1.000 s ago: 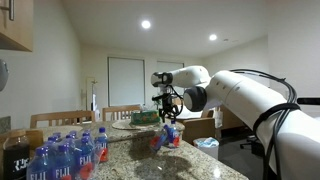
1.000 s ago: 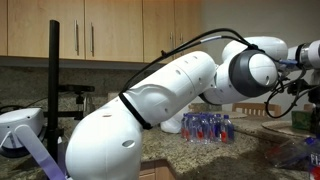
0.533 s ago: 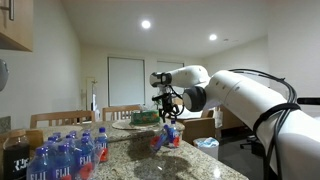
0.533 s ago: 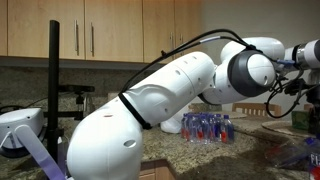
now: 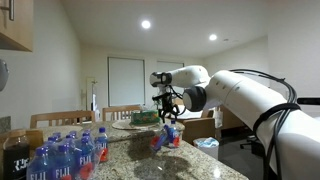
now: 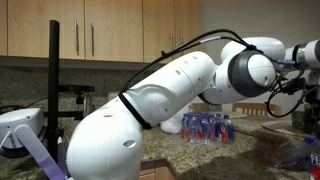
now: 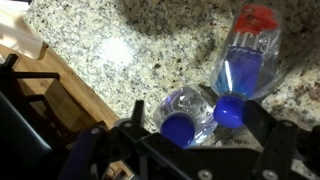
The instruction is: Put three bottles of water a step above
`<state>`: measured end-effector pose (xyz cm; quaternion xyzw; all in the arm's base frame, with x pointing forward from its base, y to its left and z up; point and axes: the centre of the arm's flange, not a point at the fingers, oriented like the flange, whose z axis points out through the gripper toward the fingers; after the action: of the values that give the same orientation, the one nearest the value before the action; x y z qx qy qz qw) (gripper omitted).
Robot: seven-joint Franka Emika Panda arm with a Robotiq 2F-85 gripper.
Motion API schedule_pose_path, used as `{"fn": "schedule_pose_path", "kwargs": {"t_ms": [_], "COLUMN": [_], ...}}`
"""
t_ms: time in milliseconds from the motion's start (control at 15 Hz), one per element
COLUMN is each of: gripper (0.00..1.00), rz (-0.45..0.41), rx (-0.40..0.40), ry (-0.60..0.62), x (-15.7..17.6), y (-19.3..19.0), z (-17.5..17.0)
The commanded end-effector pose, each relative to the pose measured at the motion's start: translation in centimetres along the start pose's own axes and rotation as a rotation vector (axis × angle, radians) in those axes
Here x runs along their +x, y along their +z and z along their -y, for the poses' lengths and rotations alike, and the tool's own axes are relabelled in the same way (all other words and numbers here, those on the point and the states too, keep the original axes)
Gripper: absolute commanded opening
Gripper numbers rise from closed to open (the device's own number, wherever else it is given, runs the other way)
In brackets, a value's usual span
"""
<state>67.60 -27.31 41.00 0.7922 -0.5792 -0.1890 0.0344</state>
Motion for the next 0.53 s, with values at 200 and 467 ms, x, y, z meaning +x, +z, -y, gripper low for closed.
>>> {"fn": "schedule_pose_path", "kwargs": {"t_ms": [200,467], "gripper": [1.0,1.0], "rz": [0.013,-0.021], "rx": [-0.001,0.037], "ry": [-0.095,-0.09], "x": [-0.4,-1.4], "y": [0.1,1.6], "z": [0.3,1.0]}}
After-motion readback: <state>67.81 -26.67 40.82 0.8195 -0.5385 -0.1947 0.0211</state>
